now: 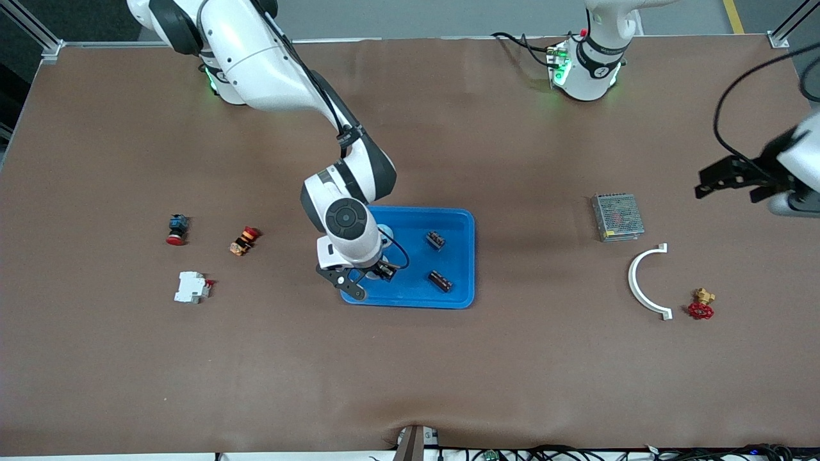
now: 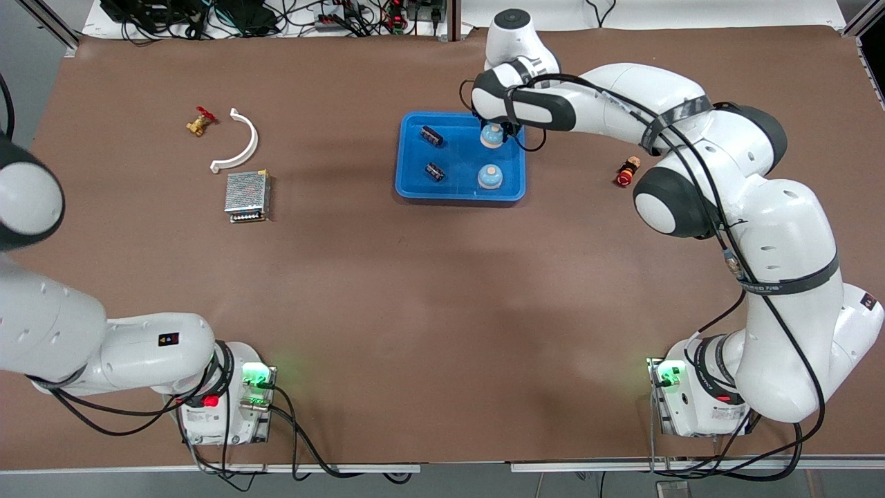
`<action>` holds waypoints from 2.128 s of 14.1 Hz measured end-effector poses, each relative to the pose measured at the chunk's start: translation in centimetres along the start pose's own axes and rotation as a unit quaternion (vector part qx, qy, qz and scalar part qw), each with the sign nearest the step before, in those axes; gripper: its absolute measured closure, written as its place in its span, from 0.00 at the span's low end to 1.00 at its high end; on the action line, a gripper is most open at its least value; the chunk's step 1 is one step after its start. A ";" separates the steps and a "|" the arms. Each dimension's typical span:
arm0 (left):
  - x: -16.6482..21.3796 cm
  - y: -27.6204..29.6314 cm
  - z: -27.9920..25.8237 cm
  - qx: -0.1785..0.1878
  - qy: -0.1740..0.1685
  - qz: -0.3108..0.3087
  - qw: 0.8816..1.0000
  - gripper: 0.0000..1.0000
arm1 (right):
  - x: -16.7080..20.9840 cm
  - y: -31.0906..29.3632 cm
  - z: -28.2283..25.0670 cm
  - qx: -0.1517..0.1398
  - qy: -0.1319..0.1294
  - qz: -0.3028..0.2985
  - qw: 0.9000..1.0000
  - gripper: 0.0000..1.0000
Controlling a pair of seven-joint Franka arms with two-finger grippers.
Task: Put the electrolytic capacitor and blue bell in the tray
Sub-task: 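Carry the bell over the tray while the left gripper returns to rest, then lower the blue bell into the tray and open the right gripper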
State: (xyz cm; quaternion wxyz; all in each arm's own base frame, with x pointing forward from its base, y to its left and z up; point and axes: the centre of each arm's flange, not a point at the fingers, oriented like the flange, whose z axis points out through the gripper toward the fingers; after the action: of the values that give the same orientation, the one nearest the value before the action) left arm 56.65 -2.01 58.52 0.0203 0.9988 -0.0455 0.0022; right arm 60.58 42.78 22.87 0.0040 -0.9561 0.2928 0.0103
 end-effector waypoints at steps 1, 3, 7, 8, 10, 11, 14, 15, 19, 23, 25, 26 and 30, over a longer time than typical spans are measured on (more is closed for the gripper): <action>-0.6 1.0 0.1 0.002 0.003 -0.003 1.000 0.00 | -0.4 0.0 0.4 -0.002 -0.001 -0.002 1.000 0.33; -1.0 2.1 -0.1 0.006 0.009 -0.025 1.000 0.00 | -1.0 -0.2 1.1 -0.003 0.000 -0.005 1.000 0.33; -0.6 3.8 -1.6 0.011 0.030 -0.021 0.999 0.00 | -1.1 -0.2 2.8 -0.005 0.002 -0.006 1.000 0.33; -0.6 3.7 -1.6 0.011 0.031 -0.022 0.999 0.00 | -1.1 -0.2 2.9 -0.005 0.002 -0.006 1.000 0.33; -0.5 3.5 -1.5 0.011 0.030 -0.023 0.999 0.00 | -1.1 -0.2 3.0 -0.003 0.003 -0.006 1.000 0.33; -0.5 3.4 -1.4 0.011 0.029 -0.024 0.999 0.00 | -1.0 -0.2 3.2 -0.001 0.004 -0.006 1.000 0.33; -0.2 2.6 -0.8 0.010 0.024 -0.030 0.999 0.00 | -0.9 -0.2 3.9 0.002 0.007 -0.006 1.000 0.33; 0.0 2.3 -0.6 0.009 0.021 -0.033 0.999 0.00 | -0.9 -0.2 4.1 0.002 0.007 -0.006 1.000 0.33; 0.2 2.4 0.2 0.008 0.012 -0.031 0.999 0.00 | -0.9 -0.2 4.2 0.002 0.007 -0.006 1.000 0.33; 0.3 1.3 -0.6 0.012 0.019 -0.041 0.999 0.00 | -1.0 -0.2 4.3 0.001 0.007 -0.006 1.000 0.33; 0.3 1.1 -0.6 0.012 0.019 -0.042 0.999 0.00 | -1.0 -0.2 4.3 0.001 0.007 -0.006 1.000 0.33; 0.3 1.2 -0.6 0.012 0.018 -0.042 0.999 0.00 | -1.0 -0.2 4.3 0.001 0.007 -0.006 1.000 0.33; 0.3 0.5 -0.7 0.014 0.019 -0.046 0.999 0.00 | -1.2 0.2 4.9 -0.006 0.005 -0.006 1.000 0.09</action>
State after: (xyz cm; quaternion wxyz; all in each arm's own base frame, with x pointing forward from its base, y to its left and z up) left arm 56.89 -2.49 59.26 0.0077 0.9997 0.0009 0.0212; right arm 59.44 43.37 17.95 -0.0030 -0.9579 0.2868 0.0073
